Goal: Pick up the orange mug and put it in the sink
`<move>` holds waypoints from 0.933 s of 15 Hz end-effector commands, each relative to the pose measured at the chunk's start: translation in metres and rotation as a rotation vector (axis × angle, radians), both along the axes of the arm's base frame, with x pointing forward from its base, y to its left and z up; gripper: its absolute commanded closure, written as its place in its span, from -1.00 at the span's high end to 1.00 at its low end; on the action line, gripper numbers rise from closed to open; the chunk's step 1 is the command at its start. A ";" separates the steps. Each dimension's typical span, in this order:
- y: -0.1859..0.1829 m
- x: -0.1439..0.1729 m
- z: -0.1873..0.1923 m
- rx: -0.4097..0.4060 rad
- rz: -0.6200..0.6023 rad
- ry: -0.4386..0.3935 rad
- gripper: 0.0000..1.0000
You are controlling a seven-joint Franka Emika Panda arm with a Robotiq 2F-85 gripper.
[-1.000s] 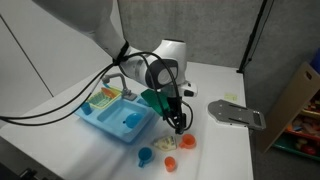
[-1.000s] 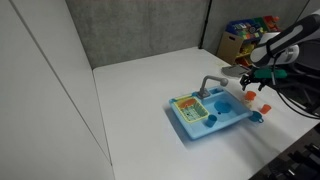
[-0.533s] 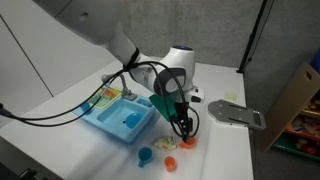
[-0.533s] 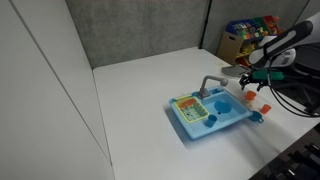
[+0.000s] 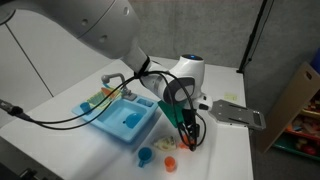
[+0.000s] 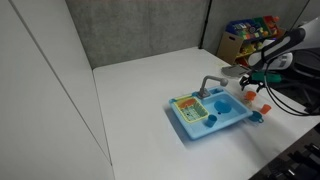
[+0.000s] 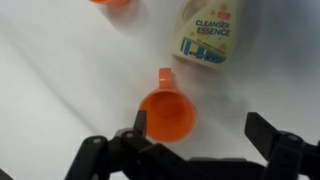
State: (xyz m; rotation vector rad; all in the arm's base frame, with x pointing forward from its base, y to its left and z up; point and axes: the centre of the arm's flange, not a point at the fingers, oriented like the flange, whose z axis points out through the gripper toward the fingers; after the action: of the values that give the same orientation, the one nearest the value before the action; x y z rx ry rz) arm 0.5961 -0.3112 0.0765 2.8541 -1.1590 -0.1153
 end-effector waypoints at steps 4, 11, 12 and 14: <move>-0.024 -0.004 -0.021 0.013 -0.050 0.007 1.00; -0.027 -0.009 -0.035 0.037 -0.061 0.000 0.46; -0.027 -0.009 -0.036 0.040 -0.063 -0.001 0.32; -0.025 -0.009 -0.036 0.042 -0.065 -0.004 -0.01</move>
State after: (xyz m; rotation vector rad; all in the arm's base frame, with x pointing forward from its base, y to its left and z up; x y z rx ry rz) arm 0.5801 -0.3324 0.0413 2.8352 -1.2370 -0.1633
